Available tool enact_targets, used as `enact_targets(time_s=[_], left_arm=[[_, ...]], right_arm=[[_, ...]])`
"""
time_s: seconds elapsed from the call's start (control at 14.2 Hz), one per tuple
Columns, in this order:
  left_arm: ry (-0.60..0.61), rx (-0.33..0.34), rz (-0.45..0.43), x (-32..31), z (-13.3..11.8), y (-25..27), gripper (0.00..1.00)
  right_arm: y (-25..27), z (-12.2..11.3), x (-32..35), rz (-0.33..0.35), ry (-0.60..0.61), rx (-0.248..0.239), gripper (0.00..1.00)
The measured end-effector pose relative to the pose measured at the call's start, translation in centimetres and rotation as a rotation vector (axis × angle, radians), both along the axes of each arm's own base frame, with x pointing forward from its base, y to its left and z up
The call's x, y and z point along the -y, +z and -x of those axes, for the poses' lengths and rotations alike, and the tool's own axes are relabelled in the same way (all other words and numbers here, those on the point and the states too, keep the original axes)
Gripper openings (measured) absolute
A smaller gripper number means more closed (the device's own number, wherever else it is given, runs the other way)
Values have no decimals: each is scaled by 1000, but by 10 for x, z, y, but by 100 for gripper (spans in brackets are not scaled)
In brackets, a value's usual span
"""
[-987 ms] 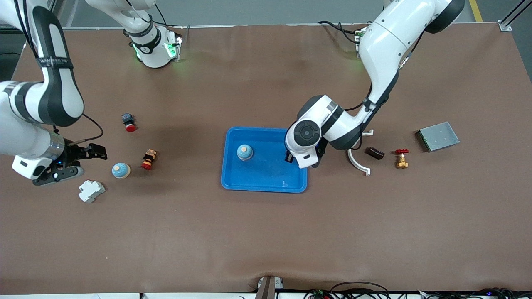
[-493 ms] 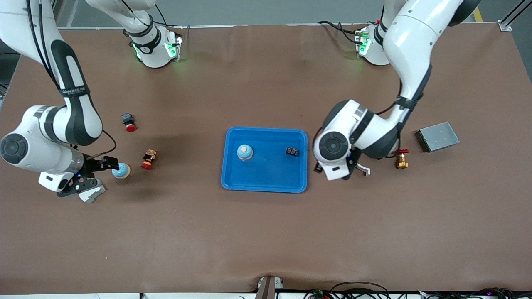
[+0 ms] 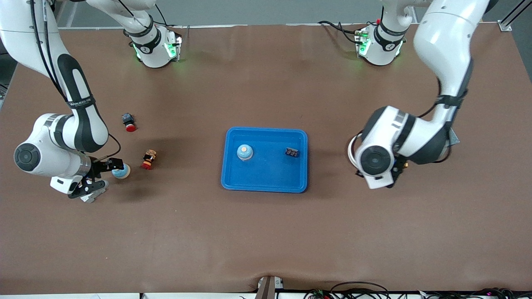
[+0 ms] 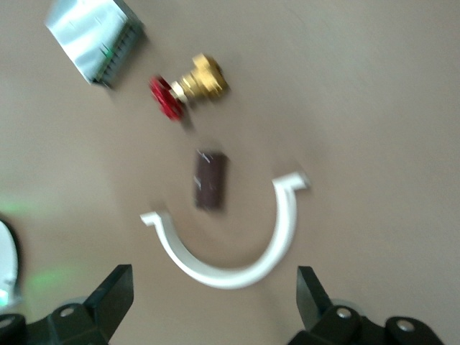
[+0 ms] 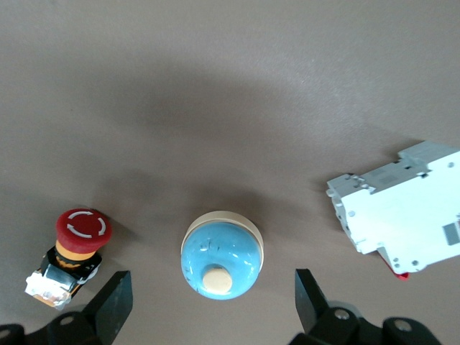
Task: Place electrolytic capacitor and blue bell in tray
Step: 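Grasp the second dome with the right gripper while the left gripper grasps a capacitor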
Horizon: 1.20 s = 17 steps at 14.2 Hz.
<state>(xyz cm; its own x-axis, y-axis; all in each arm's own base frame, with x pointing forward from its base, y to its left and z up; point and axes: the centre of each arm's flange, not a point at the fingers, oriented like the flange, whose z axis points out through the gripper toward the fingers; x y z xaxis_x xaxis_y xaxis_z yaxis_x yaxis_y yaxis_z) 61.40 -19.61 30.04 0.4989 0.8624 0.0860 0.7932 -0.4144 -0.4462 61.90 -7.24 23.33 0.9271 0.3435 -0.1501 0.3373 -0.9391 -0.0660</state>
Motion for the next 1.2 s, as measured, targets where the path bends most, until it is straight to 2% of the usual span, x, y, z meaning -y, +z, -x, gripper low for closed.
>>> enact_targets(time_s=[0.14, 0.28, 0.35, 0.49, 0.78, 1.2], left_arm=[[27, -57, -16, -38, 4, -6, 100], [33, -102, -25, -47, 11, -23, 100], [24, -122, -26, -44, 15, -35, 93], [6, -139, -16, -33, 22, -56, 90], [7, -107, 24, -42, 30, -89, 91], [37, -44, 74, -64, 30, -109, 90]], right_arm=[[-7, 1, 0, -1, 3, -11, 100], [-14, 3, 1, -4, 14, -22, 100], [-17, 3, 3, -5, 15, -27, 100], [-22, 5, 5, -6, 14, -35, 100], [-29, 6, 7, 3, 29, -47, 100], [-41, 7, 12, 6, 28, -48, 100]])
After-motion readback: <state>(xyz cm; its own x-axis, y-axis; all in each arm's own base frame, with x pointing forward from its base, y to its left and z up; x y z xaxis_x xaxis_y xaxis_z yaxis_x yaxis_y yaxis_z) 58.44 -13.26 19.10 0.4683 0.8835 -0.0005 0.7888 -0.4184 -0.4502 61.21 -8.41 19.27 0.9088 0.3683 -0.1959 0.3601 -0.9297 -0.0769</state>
